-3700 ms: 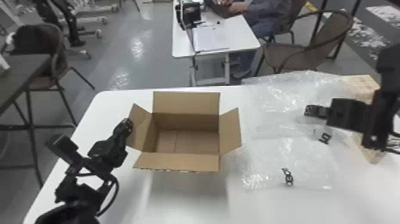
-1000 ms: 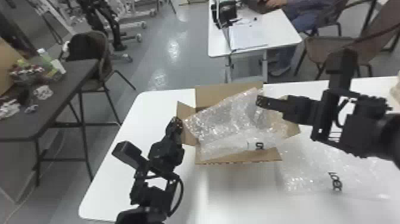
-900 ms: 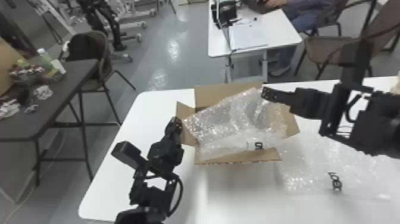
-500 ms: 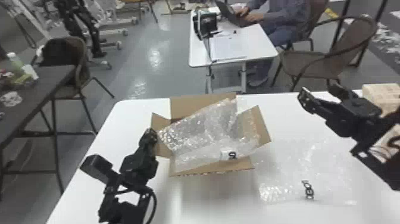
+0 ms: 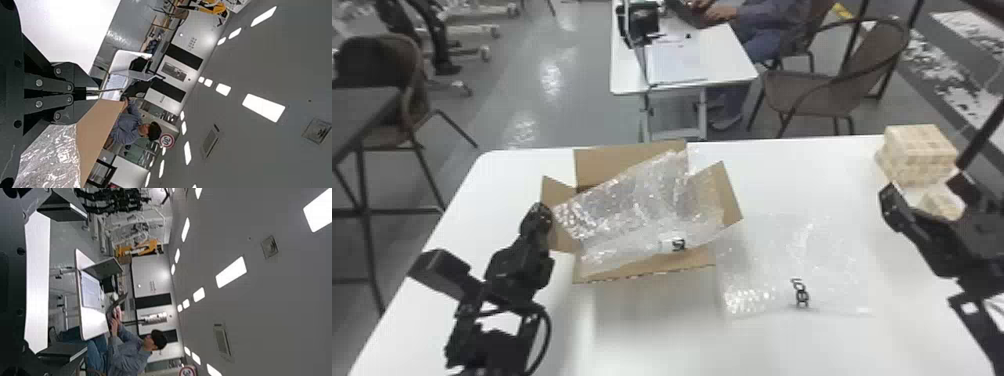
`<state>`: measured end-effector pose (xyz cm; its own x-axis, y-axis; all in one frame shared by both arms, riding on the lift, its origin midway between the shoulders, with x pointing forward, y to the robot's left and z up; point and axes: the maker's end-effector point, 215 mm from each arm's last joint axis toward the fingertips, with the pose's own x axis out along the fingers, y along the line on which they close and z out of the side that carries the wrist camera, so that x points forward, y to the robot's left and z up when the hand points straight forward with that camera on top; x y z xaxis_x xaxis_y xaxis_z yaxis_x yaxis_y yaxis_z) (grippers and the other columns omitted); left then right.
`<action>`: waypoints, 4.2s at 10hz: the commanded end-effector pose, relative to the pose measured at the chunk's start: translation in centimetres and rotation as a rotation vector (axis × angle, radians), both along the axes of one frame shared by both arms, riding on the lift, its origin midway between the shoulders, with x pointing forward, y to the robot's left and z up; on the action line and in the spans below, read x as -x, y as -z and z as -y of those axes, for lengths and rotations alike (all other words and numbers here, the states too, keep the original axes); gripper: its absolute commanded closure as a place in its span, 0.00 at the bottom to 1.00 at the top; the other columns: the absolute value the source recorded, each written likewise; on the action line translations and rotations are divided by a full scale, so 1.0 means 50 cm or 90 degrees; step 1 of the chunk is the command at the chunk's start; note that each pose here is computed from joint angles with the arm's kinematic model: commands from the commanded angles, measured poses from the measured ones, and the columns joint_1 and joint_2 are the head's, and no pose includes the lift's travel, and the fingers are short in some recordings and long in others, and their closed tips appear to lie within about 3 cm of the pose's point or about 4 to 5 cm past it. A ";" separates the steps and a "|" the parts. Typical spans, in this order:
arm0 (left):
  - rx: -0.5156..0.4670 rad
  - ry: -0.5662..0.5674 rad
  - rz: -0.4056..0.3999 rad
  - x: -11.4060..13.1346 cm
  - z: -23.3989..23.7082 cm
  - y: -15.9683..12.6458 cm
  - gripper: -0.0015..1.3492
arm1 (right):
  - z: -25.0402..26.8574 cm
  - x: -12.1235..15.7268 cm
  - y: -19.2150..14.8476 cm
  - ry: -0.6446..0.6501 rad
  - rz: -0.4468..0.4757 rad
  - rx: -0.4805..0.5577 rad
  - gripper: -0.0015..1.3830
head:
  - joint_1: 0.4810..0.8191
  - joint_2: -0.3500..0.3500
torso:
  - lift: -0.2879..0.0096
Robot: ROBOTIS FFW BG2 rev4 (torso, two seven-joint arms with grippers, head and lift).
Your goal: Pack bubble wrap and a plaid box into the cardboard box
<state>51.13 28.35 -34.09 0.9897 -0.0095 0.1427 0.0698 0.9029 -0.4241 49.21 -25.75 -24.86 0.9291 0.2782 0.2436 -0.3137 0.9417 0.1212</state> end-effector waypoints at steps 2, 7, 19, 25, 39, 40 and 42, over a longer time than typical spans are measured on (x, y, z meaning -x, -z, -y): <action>0.001 -0.002 -0.005 0.005 -0.002 0.007 0.89 | 0.111 0.076 0.081 0.082 -0.050 0.066 0.06 | 0.63 0.52 | 0.60; 0.000 -0.001 -0.007 0.005 -0.003 0.010 0.89 | 0.342 0.160 0.221 0.217 -0.158 0.140 0.20 | 0.63 0.33 | 0.60; 0.013 0.003 -0.012 0.008 -0.003 0.019 0.89 | 0.297 -0.074 0.393 0.150 -0.305 0.043 0.20 | 0.63 0.29 | 0.60; 0.017 0.002 -0.010 0.007 -0.005 0.019 0.89 | 0.306 -0.157 0.387 0.124 -0.331 0.069 0.23 | 0.63 0.32 | 0.60; 0.019 0.008 -0.009 0.004 0.000 0.020 0.89 | 0.022 -0.191 0.037 -0.024 -0.125 -0.003 0.64 | 0.63 0.42 | 0.60; 0.019 0.008 -0.007 0.002 0.001 0.018 0.89 | -0.045 -0.198 -0.011 -0.064 -0.105 -0.012 0.64 | 0.63 0.48 | 0.60; 0.019 0.009 -0.007 0.001 0.001 0.018 0.89 | -0.235 -0.193 -0.040 -0.185 -0.107 -0.042 0.64 | 0.56 0.59 | 0.60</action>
<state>51.06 28.29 -35.00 0.9910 -0.0195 0.1323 0.0778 0.8889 -0.4515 59.09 -16.58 -23.13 0.8675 0.4835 0.1164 -0.4971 0.8346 0.2373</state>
